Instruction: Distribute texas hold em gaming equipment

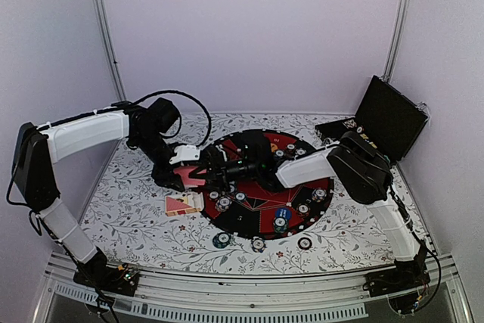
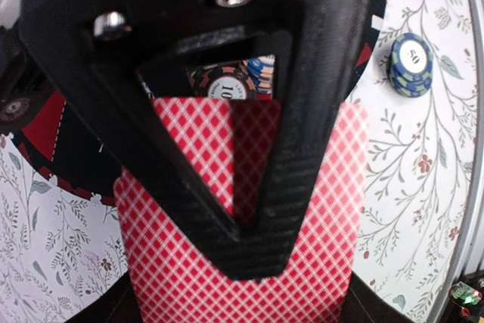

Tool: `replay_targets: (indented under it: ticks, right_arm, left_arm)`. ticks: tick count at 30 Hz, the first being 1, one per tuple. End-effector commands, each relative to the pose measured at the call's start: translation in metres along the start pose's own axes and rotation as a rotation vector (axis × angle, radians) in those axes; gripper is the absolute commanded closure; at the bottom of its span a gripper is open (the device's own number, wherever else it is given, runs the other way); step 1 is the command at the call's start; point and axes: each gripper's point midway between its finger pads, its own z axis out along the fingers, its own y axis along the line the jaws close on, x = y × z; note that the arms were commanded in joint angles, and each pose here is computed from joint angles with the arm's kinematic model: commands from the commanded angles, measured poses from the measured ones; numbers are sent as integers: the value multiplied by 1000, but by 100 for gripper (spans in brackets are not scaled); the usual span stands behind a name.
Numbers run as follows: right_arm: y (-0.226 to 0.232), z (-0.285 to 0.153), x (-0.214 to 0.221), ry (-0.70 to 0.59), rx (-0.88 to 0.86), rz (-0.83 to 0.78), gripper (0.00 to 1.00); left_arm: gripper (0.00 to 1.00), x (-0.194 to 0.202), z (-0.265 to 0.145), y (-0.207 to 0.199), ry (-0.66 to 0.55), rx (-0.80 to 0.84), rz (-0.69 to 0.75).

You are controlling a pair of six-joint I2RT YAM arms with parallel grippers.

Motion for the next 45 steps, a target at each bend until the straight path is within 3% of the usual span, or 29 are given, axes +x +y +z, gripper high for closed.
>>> replay_targets:
  ticks: [1, 20, 45]
  right_arm:
    - [-6, -6, 3, -15, 18, 11, 70]
    - [6, -30, 9, -33, 28, -11, 72]
    - [10, -62, 15, -41, 58, -19, 100]
  left_arm:
    - [59, -12, -11, 4, -27, -26, 22]
    - [65, -6, -4, 3, -8, -16, 5]
    - [66, 7, 0, 2, 32, -17, -17]
